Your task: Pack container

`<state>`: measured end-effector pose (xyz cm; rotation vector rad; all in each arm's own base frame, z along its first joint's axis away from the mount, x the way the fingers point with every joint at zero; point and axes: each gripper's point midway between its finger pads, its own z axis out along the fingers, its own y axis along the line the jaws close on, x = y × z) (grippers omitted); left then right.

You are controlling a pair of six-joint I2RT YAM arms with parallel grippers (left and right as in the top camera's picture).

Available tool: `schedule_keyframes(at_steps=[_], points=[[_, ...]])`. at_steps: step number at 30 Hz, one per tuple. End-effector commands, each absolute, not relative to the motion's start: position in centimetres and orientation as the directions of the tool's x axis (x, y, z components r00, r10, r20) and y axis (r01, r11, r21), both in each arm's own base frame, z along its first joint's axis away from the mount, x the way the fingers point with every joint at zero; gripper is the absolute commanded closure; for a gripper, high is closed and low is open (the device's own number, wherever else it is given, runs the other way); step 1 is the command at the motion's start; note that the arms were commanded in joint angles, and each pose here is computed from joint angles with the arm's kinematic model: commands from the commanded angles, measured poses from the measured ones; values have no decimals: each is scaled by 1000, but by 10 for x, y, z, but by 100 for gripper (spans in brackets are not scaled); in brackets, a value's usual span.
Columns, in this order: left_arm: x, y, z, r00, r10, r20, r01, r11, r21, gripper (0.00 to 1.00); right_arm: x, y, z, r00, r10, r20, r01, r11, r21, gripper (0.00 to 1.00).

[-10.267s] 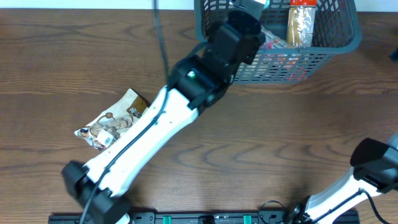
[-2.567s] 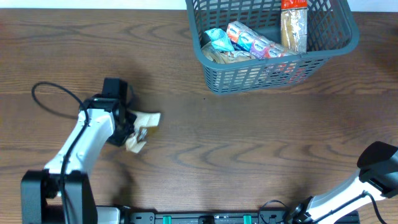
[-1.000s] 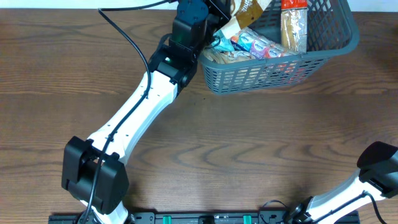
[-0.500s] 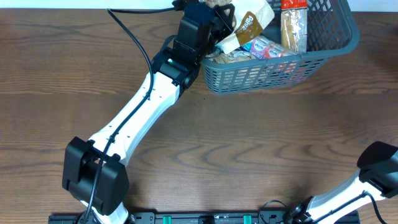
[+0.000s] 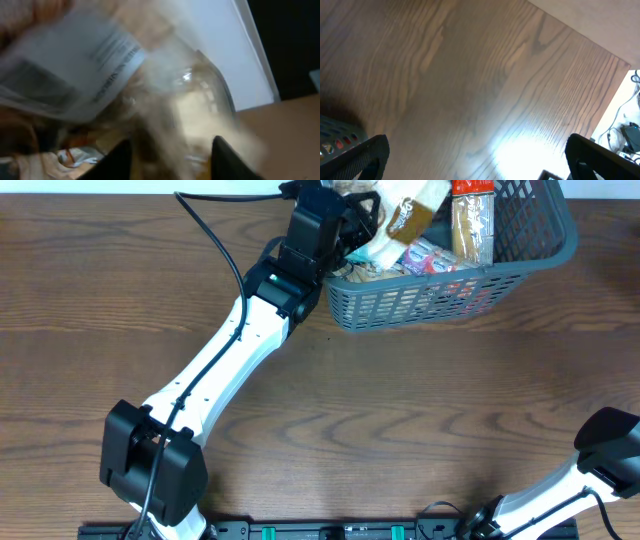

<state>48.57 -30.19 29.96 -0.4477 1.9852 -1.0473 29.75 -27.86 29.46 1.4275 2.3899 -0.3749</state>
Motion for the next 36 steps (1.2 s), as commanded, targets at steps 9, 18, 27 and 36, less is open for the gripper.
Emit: schedule_keyframes(at_steps=[9,18,27,36], points=[[483,-304,313,-590,-594,-548,124,603,-788,36,293,-283,295,-428,804,-413,894,444,-62,1],[475,-302,352,-527,-525,-669,265,646,-716,29,293,-283,295,-428,804,-413,894,444,-62,1],[448,-282,421,-407,-446,-797,387,706,-593,22,293,-283,295,-428,804,-413,894,444,-62,1],[398,-232,460,-323,-348,-880,363,813,-455,19,293,-283,295,-428,804,-413,894,444,-62,1]])
